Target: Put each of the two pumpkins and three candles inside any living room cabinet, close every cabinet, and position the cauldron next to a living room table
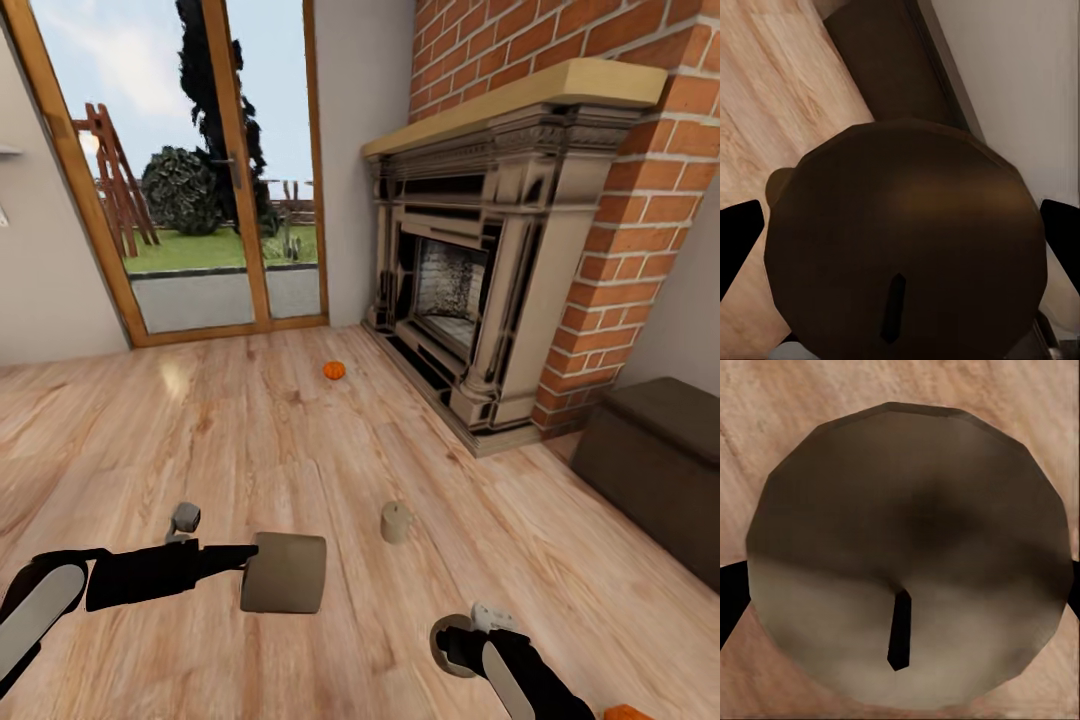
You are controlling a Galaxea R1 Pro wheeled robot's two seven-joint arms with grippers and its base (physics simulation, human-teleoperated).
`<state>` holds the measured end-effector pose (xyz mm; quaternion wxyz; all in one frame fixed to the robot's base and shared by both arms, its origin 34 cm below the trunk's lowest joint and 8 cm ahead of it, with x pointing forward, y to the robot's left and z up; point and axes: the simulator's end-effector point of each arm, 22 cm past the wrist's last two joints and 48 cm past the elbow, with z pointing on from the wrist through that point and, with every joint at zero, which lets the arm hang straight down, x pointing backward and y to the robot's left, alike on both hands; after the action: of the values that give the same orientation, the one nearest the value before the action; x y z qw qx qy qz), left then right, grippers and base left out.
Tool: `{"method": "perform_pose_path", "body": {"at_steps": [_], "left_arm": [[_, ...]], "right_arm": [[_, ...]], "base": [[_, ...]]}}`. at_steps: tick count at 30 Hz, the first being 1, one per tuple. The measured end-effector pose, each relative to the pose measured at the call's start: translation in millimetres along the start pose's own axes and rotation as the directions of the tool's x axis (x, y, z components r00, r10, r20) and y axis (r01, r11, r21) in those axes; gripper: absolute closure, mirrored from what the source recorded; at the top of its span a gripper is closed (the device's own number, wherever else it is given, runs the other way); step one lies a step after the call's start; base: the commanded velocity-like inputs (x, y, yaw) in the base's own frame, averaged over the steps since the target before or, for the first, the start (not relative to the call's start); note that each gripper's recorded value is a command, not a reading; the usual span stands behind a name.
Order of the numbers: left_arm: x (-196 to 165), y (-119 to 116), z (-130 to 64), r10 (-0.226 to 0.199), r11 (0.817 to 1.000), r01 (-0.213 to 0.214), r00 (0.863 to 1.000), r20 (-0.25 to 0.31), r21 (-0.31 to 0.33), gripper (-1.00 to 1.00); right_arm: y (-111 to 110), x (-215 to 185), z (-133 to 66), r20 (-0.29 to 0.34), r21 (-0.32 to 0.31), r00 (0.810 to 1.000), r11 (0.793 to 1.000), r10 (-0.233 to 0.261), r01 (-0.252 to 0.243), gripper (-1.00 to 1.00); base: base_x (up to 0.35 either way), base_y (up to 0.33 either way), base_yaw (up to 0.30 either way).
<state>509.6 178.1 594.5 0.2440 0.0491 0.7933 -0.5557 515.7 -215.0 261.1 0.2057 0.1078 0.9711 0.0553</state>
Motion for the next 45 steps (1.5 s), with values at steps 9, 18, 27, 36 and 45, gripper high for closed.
{"method": "perform_pose_path", "body": {"at_steps": [9, 18, 27, 36, 45], "left_arm": [[-0.5, 0.5, -0.6, 0.002, 1.000, -0.002, 1.000, 0.002, -0.003, 1.00], [-0.3, 1.1, -0.2, 0.003, 1.000, -0.003, 1.000, 0.001, -0.005, 1.00], [-0.5, 1.4, -0.4, 0.003, 1.000, -0.003, 1.000, 0.002, -0.006, 1.00], [0.0, 1.1, 0.0, 0.003, 1.000, -0.003, 1.000, 0.001, -0.005, 1.00], [0.0, 0.8, 0.1, 0.003, 1.000, -0.003, 1.000, 0.001, -0.004, 1.00]], "right_arm": [[0.0, -0.1, -0.3, 0.000, 0.000, 1.000, 1.000, 0.000, 0.000, 1.00], [-0.3, 0.3, -0.1, -0.001, 0.001, 1.000, 1.000, 0.000, 0.000, 1.00], [-0.3, 0.7, -0.1, -0.003, 0.002, 1.000, 1.000, -0.001, 0.001, 1.00], [-0.5, 1.5, -0.1, -0.006, 0.002, 1.000, 1.000, -0.001, 0.001, 1.00], [-0.3, 1.8, -0.1, -0.007, 0.002, 1.000, 1.000, -0.002, 0.002, 1.00]], "base": [[-0.124, -0.032, -0.278], [-0.131, 0.000, -0.278], [-0.225, 0.000, -0.278], [-0.098, 0.000, -0.278], [-0.002, 0.000, -0.278]]}}
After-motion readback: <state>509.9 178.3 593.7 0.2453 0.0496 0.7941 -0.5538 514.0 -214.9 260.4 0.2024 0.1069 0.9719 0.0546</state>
